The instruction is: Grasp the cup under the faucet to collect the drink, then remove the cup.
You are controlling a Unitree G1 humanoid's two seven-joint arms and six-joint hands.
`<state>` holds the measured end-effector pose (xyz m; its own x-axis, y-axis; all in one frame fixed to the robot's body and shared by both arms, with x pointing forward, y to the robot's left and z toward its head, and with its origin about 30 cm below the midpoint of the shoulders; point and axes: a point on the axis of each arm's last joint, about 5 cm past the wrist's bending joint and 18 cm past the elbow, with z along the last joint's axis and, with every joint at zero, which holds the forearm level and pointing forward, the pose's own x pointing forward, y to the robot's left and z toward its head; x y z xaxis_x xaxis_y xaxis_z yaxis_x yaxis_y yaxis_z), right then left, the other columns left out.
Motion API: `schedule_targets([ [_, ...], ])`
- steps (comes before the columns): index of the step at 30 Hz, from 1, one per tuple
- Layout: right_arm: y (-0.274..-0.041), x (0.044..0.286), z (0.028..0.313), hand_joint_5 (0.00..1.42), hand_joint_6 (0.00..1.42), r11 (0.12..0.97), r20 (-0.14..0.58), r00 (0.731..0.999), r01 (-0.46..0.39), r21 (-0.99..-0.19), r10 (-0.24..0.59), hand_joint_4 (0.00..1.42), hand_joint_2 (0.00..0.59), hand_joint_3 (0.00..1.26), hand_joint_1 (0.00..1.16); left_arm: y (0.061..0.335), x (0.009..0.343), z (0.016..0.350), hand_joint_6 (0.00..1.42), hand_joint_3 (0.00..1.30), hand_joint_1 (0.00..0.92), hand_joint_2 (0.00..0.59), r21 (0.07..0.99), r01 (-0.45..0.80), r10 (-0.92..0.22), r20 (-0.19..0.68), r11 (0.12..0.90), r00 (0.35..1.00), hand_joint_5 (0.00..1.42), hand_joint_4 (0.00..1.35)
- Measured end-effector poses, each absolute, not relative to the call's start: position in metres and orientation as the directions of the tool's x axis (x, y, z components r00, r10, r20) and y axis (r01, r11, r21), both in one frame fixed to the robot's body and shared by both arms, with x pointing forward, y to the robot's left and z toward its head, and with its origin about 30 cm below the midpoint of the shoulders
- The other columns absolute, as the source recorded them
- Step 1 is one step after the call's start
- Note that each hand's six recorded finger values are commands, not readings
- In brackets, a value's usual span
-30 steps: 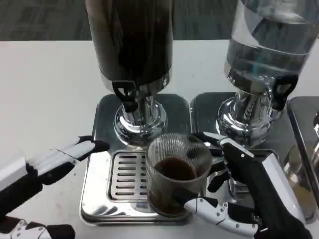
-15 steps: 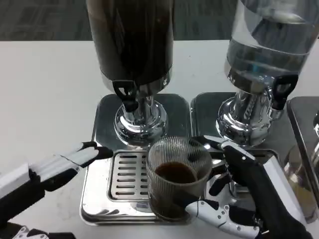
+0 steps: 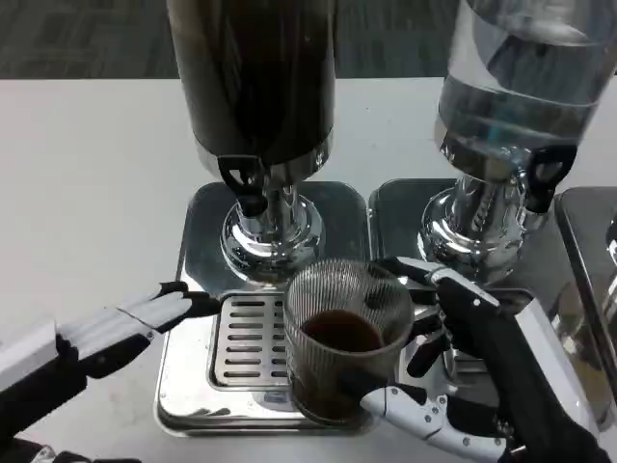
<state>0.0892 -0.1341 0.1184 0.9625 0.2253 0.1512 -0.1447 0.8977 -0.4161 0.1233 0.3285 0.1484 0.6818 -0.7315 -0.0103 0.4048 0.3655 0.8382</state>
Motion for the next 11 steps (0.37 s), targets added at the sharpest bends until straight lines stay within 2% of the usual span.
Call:
schedule_targets([
  [11,-0.1349,0.0866,0.1176,0.65,0.83,0.902,0.140,0.966,-0.145,-0.407,0.218,0.50,0.271,0.46,0.69,0.3279,0.1228,0.1488,0.08,0.08,0.000,0.083,0.838,0.405,-0.734,-0.009,0.365,0.679,0.00,0.00],
])
